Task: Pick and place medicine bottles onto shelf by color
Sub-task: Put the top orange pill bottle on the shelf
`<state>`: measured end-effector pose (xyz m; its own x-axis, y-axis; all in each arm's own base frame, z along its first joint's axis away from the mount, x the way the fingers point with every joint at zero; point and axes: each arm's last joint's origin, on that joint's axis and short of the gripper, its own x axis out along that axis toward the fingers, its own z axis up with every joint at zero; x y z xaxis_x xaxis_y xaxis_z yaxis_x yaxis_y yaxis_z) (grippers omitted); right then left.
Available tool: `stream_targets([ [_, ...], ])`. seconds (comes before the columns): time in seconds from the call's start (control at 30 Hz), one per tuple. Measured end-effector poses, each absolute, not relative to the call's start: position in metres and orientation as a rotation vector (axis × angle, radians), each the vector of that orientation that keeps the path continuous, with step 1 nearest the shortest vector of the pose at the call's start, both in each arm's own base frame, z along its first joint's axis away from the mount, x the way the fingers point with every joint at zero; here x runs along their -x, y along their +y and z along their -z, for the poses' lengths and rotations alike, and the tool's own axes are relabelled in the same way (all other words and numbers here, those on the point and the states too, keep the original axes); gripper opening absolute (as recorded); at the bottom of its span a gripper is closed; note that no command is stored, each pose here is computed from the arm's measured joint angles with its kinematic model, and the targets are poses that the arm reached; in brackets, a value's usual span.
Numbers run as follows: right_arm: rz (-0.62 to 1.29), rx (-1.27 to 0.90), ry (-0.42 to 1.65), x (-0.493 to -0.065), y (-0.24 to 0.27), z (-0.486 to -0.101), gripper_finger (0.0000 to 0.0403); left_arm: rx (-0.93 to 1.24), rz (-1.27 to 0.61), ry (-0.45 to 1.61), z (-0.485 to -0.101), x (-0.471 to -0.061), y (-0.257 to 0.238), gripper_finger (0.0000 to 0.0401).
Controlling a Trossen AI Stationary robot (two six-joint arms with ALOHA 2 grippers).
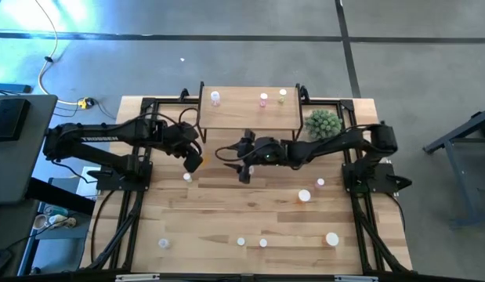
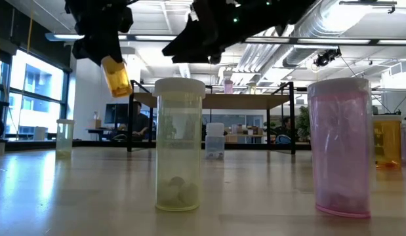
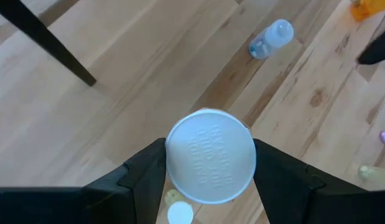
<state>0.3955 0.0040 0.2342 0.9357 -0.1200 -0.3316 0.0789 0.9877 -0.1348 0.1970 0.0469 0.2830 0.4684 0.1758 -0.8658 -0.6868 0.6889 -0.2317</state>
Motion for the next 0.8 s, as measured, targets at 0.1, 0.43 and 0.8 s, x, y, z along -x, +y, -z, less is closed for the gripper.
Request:
stream_targets([
  [0.1, 0.067, 0.152, 0.349, -0.406, 0.009, -0.231, 0.0273, 0.597, -0.567, 0.945, -0.283, -0.198, 0.042, 0.0206],
  [0.43, 0.005, 0.117, 0.351, -0.443, 0.011, -0.233, 0.0273, 0.566, -0.551, 0.943, -0.283, -0.200, 0.032, 0.0206],
  [0.8, 0.039, 0.036, 0.369, -0.450, 0.001, -0.230, 0.0273, 0.539, -0.524, 0.886, -0.286, -0.206, 0.026, 0.0206],
])
